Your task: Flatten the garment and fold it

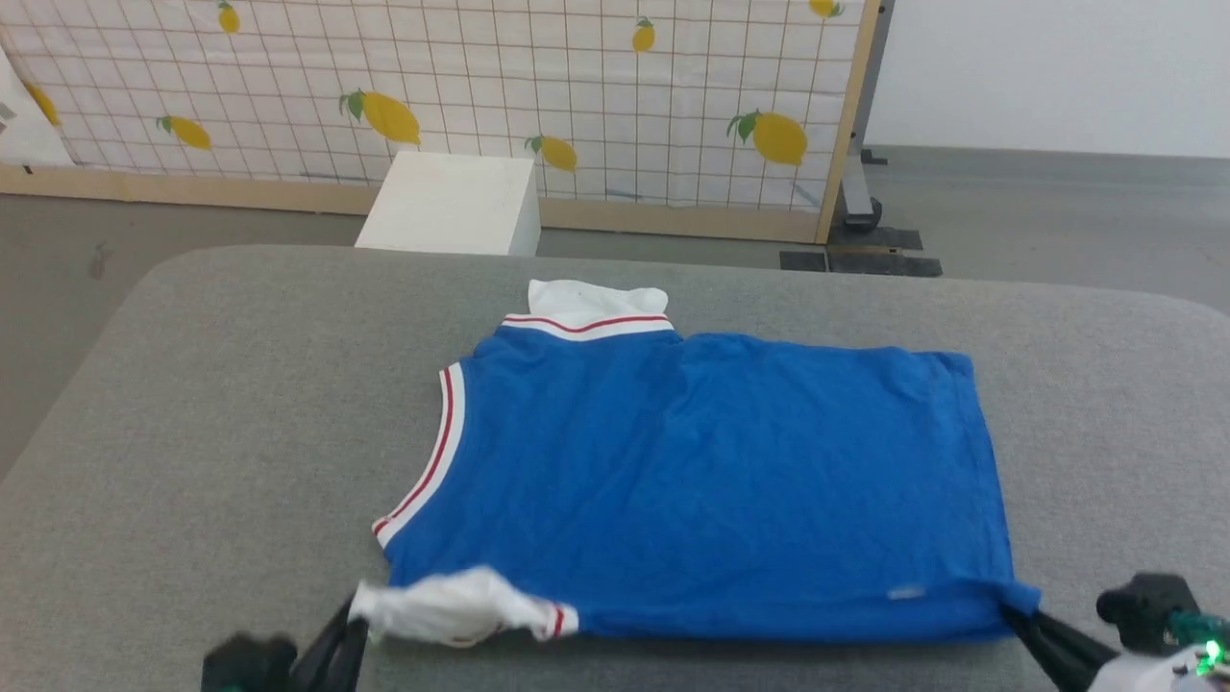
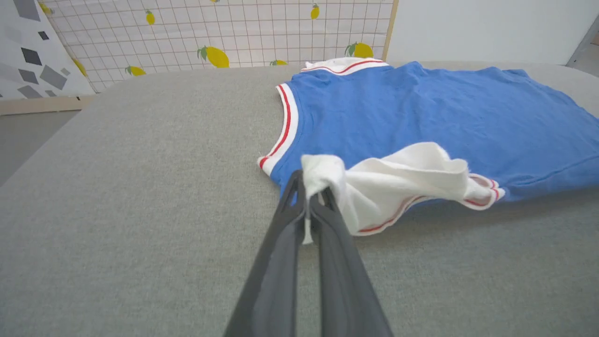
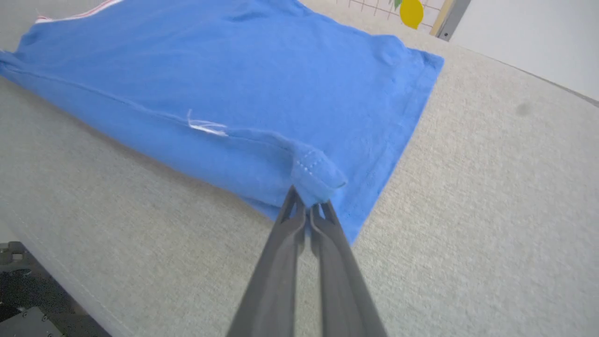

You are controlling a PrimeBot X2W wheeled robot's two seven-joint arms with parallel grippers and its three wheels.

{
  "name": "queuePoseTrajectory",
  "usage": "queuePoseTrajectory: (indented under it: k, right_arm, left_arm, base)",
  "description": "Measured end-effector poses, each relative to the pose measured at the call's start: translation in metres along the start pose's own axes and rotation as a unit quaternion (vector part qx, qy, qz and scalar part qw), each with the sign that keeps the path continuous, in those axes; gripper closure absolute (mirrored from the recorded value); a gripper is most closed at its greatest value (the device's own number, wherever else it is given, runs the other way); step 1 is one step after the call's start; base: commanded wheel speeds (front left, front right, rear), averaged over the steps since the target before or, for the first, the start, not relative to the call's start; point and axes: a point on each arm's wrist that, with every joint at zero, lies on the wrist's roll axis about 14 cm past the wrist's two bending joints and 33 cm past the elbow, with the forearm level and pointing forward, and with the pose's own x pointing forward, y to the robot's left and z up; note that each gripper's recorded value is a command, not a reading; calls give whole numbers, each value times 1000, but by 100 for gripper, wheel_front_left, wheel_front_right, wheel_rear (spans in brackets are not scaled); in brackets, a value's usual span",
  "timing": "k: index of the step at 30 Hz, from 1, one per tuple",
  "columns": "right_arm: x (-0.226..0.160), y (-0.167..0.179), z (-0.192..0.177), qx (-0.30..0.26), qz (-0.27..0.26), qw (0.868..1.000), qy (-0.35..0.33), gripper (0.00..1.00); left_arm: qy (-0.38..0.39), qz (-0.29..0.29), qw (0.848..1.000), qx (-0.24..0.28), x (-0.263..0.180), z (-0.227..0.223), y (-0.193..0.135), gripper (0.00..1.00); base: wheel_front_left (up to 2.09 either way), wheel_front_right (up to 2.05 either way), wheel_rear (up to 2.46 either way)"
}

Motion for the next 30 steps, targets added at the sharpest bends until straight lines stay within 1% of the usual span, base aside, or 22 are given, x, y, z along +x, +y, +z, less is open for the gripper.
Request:
queuePoseTrajectory:
  k: [4, 9, 13, 17, 20, 24, 28, 30]
  right_arm:
    - [13, -6, 22, -7, -4, 1000, -18, 100]
    - [31, -18, 36, -7, -13, 1000, -13, 100]
    - [48, -31, 36, -6, -20, 1000, 10, 100]
    - [67, -44, 31, -7, -25, 999, 32, 100]
    - [81, -49, 20, -10, -24, 998, 63, 100]
    - [97, -53, -1, -5, -23, 995, 102, 100]
    - [106, -56, -22, -1, -19, 990, 136, 100]
    - [109, -56, -28, 3, -19, 990, 143, 100]
  left_arm:
    - [-29, -21, 999, 29, 32, 23, 0, 100]
    - [-38, -50, 996, 61, 75, 39, 2, 100]
    - [-33, -65, 993, 90, 113, 45, 3, 100]
    - [-18, -69, 991, 112, 148, 42, 9, 100]
    - [9, -67, 991, 118, 171, 27, 15, 100]
    - [62, -63, 989, 122, 192, -7, 24, 100]
    - [125, -79, 981, 128, 198, -52, 20, 100]
    - [155, -83, 976, 127, 196, -73, 19, 100]
  base:
    - [0, 0, 0]
    - [0, 0, 0]
    - [0, 0, 0]
    - [0, 0, 0]
    - [0, 0, 0]
    - [0, 0, 0]
    - [0, 0, 0]
    - [0, 0, 0]
